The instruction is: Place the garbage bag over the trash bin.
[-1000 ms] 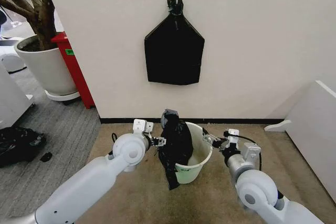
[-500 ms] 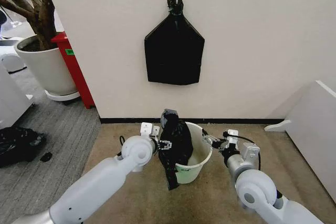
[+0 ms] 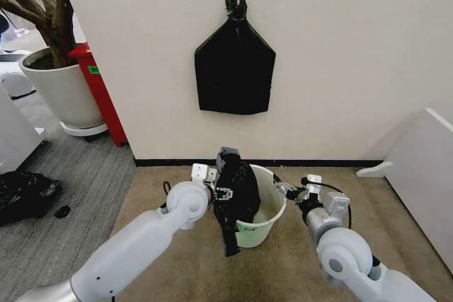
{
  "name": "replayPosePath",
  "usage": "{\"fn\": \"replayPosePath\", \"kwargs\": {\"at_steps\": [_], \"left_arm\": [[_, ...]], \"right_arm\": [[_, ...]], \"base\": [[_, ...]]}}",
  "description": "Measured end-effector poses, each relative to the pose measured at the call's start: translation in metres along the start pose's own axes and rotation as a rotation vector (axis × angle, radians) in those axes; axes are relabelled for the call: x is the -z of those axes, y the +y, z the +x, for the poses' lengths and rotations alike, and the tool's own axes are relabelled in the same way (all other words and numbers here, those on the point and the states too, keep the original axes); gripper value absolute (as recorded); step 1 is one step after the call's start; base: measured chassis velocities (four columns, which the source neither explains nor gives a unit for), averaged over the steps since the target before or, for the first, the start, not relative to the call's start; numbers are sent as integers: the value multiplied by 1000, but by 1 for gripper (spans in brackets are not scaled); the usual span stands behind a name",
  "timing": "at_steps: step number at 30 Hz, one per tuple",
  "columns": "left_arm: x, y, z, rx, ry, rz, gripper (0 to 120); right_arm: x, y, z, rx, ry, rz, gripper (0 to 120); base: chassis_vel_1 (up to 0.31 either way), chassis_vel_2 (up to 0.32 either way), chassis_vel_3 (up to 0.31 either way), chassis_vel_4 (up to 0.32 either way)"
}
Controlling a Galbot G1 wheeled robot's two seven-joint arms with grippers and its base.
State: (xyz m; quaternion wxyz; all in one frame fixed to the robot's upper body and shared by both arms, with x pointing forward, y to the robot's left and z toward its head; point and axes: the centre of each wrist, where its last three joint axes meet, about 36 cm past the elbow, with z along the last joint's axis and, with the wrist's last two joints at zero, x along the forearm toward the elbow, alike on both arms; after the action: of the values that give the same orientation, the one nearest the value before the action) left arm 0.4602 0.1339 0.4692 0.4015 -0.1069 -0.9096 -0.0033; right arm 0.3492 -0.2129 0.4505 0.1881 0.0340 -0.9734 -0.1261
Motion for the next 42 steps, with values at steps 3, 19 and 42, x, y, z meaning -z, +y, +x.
{"fn": "replayPosePath", "kwargs": {"at_steps": [3, 19, 42], "left_arm": [[2, 6, 2, 9, -6, 6, 100], [-5, -5, -22, -16, 46, 3, 100], [-11, -25, -47, -7, 112, 2, 77]], "right_arm": [[-1, 1, 0, 0, 3, -3, 100], [-2, 2, 1, -1, 13, -3, 100], [-4, 2, 3, -4, 19, -5, 100]], "base": [[0, 0, 0, 0], [0, 0, 0, 0], [0, 0, 0, 0]]}}
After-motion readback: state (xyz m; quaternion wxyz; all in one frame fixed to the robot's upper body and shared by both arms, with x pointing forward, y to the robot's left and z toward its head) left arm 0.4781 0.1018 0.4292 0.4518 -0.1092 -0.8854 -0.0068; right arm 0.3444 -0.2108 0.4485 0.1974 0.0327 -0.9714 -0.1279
